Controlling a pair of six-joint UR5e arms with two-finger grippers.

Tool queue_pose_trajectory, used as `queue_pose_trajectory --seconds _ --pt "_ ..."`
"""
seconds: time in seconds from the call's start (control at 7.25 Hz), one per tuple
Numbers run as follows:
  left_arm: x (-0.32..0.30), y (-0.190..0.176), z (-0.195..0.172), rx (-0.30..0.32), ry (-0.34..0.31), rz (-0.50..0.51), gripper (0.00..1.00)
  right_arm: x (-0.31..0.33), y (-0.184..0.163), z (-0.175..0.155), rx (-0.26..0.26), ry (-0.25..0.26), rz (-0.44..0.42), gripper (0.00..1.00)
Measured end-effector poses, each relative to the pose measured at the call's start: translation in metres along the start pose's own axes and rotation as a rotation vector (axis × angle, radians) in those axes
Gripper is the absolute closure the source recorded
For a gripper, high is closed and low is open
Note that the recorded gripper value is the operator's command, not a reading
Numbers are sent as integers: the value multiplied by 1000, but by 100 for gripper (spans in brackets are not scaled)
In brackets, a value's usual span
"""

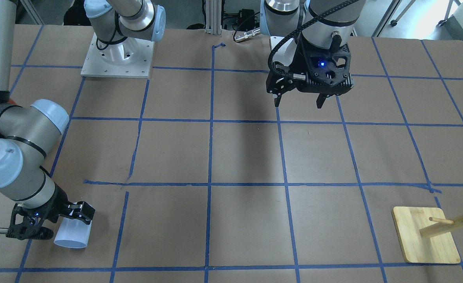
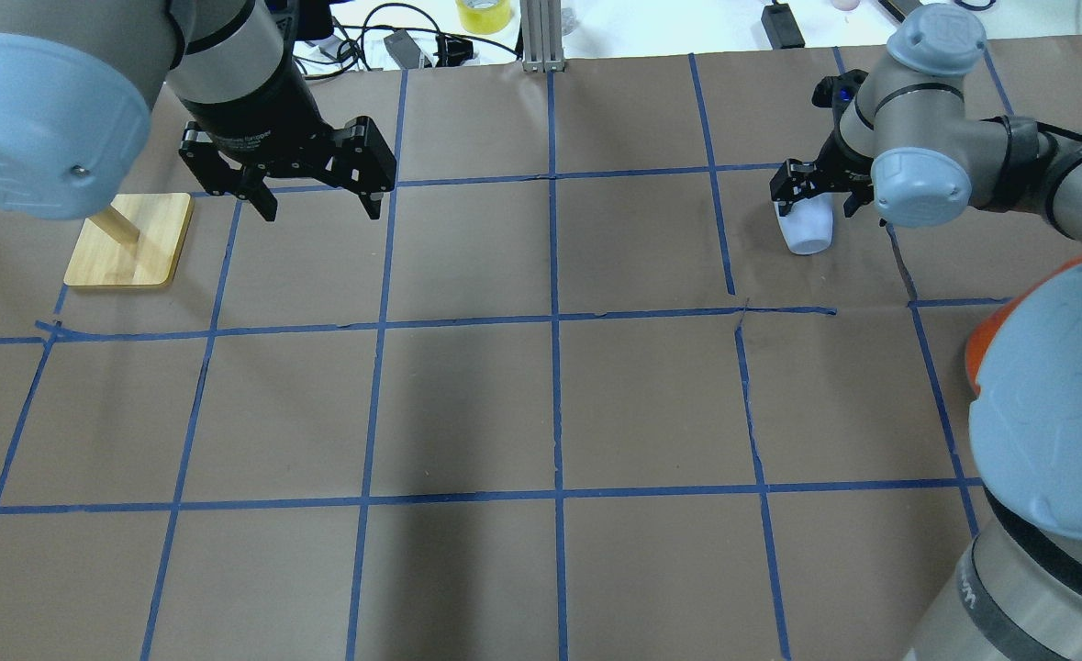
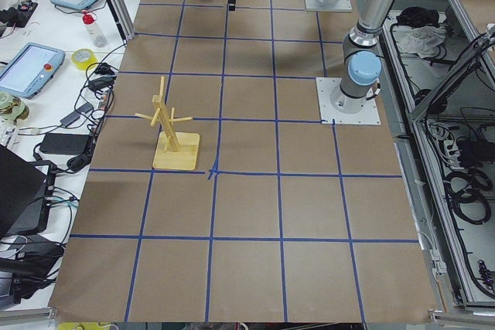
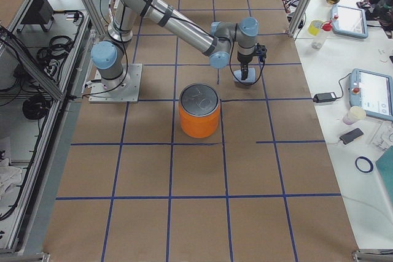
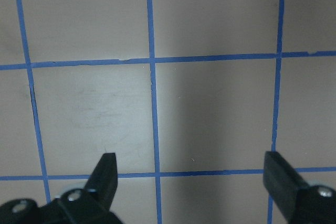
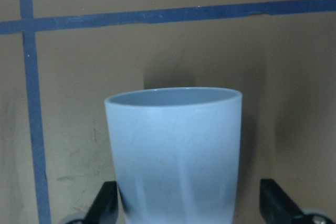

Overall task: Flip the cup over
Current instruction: 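Lift the cup with the right gripper and carry it toward the left arm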

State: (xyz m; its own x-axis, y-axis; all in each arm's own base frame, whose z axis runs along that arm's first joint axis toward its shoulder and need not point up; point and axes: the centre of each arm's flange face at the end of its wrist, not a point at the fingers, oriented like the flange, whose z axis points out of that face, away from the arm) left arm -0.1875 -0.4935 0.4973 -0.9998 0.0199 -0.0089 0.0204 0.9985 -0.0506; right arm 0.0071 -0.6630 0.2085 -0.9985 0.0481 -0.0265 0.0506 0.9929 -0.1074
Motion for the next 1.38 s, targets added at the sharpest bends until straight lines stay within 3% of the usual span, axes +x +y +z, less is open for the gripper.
queue_pose_trajectory --seconds 0.28,0.55,0.69,1.1,1.38 --pt "0 0 0 0 0 1 0 0 -3 13 5 -3 -1 14" --pt "0 0 0 0 0 1 0 -1 -4 17 6 -5 -2 36" --pt "0 0 0 0 0 0 0 -1 -4 16 8 -7 -3 41" --pt "0 0 1 -1 -2 0 0 -16 -6 -9 44 -32 -37 45" --pt "0 0 1 -1 -4 0 0 -82 3 -43 85 -64 -184 47"
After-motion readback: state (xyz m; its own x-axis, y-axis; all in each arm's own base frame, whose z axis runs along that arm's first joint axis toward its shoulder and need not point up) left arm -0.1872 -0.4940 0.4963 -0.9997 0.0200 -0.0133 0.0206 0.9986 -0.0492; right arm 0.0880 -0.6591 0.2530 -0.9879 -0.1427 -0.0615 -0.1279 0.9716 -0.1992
